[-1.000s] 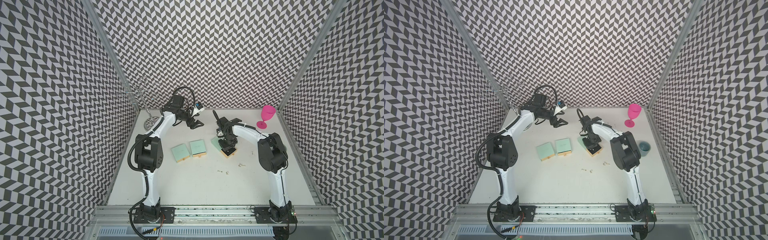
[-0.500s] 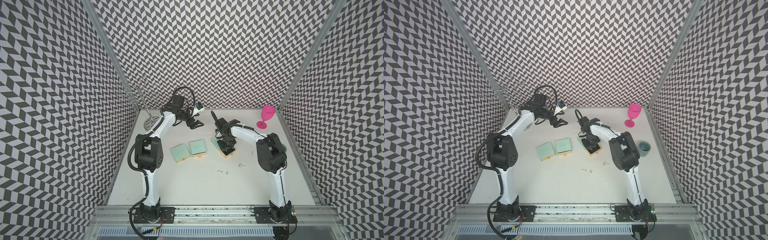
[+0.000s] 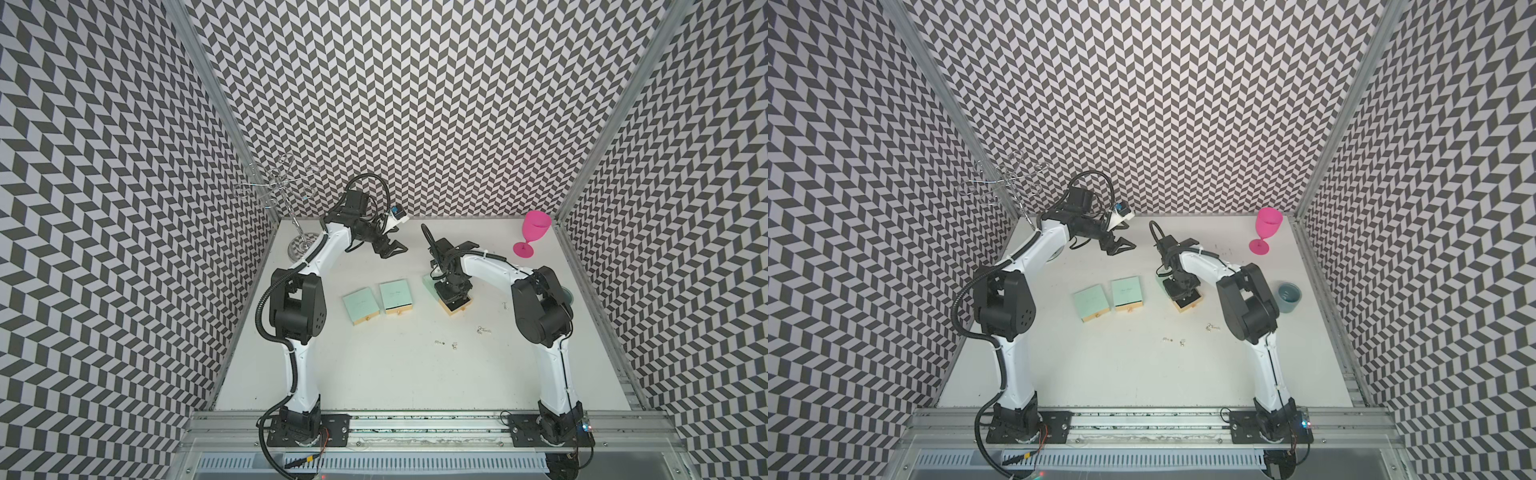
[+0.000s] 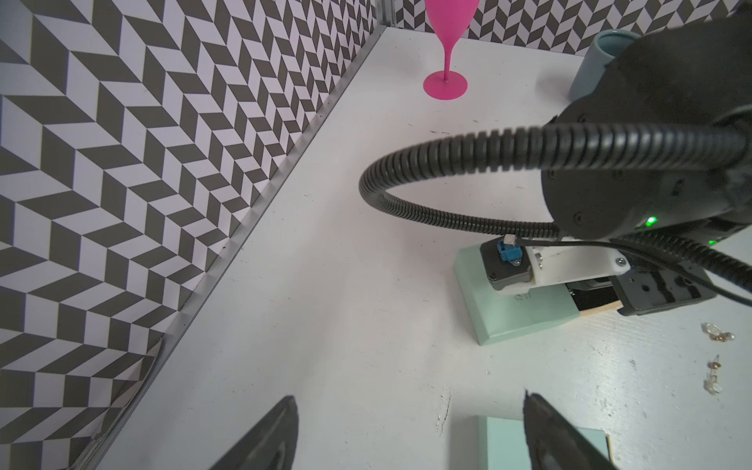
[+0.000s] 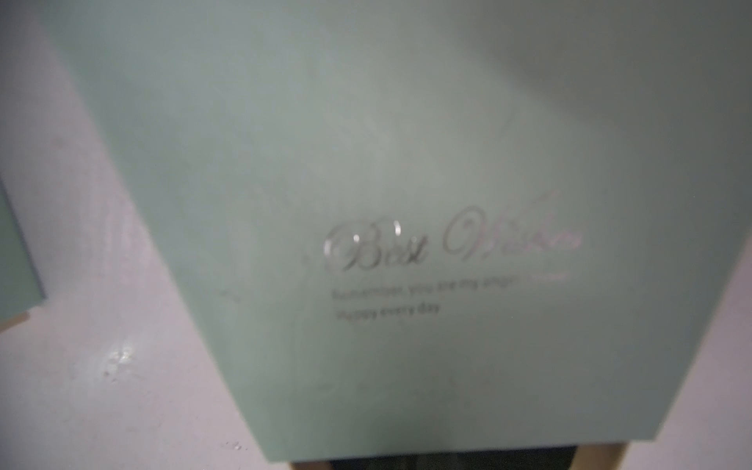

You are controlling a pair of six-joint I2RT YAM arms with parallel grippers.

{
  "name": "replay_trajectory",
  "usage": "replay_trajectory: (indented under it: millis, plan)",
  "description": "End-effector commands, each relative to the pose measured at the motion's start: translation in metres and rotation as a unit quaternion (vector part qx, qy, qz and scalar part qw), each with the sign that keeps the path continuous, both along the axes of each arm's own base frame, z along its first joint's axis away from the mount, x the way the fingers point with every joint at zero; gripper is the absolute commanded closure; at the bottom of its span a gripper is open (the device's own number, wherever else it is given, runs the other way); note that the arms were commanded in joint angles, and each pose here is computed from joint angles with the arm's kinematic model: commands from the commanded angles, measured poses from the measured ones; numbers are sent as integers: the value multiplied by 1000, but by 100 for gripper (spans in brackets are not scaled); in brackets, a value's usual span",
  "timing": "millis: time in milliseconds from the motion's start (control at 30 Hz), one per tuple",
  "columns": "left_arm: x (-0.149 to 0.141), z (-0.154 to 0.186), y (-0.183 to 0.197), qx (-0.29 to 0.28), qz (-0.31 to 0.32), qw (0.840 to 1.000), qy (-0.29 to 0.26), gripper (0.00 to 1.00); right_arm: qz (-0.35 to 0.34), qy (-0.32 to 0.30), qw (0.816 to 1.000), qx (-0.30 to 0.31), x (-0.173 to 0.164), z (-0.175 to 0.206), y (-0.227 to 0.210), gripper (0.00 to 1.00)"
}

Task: Place the earrings into the drawer-style jewelry box
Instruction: Insert the earring into the inner lining.

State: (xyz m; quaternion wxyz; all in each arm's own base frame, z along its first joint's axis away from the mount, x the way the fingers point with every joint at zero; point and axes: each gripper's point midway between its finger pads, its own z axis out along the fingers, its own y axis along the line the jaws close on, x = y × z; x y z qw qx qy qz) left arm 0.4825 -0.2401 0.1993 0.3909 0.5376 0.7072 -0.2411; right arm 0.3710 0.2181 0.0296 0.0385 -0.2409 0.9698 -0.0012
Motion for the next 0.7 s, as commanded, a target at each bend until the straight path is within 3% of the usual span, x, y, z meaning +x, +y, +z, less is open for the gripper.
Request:
replay_trajectory:
  millis: [0,233,667]
  plan:
    - [0,-3,3,1,-5,1000,1,13,-2,-38,999,11,14,23,8,93]
    - [-1,-1,2,1,-7,1000,-1,13,-7,-59,998,19,17,56,8,92]
    - [-6,2,-2,1,-13,1000,-4,13,-25,-39,999,26,0,41,2,92]
